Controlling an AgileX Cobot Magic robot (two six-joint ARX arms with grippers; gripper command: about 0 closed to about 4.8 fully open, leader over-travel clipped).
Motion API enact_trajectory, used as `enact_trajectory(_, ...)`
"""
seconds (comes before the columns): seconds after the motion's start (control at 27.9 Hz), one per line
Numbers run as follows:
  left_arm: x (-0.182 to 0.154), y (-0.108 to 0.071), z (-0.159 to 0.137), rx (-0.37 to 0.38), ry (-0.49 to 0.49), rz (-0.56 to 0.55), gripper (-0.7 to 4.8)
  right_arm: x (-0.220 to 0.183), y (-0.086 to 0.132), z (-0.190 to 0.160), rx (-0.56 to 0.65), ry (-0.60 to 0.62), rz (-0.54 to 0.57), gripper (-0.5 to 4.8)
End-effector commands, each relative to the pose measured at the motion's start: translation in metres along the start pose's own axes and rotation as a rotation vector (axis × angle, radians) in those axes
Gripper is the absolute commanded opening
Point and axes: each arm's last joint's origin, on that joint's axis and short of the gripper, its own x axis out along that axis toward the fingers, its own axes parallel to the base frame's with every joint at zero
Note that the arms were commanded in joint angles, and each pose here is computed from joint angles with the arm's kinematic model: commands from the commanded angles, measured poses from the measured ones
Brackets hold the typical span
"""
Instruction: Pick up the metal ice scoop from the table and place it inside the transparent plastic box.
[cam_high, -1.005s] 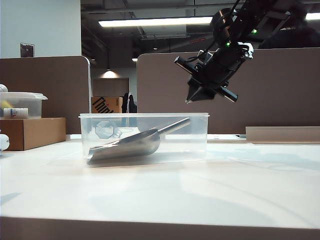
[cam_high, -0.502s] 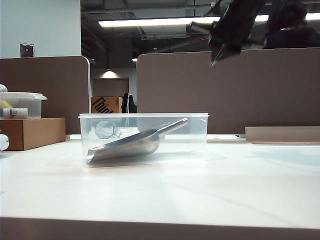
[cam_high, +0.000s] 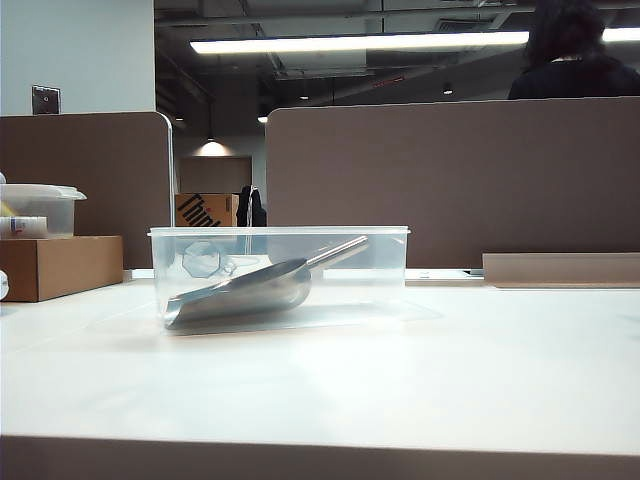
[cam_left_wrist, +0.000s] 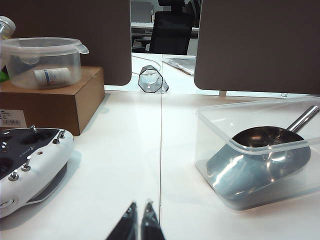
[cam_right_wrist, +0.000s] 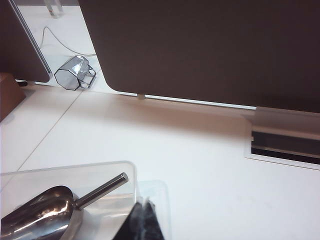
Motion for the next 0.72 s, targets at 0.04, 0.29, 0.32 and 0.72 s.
enact_trajectory(0.04,0.000,0.000,0.001,0.001,-0.010,0.000,0.21,-0.030,-0.008,-0.015,0.006,-0.075,0.000,-0.03)
enact_trajectory(0.29,0.000,0.000,0.001,0.001,-0.011,0.004,0.21,-0.077,-0.024,-0.060,0.016,-0.136,-0.033,-0.02)
enact_trajectory(0.32,0.000,0.001,0.001,0.001,-0.011,0.005,0.21,-0.081,-0.025,-0.064,0.017,-0.143,-0.032,-0.02)
enact_trajectory(0.72,0.000,0.007,0.001,0.005,-0.015,0.074,0.21,-0.102,-0.037,-0.113,0.003,-0.268,-0.013,-0.02)
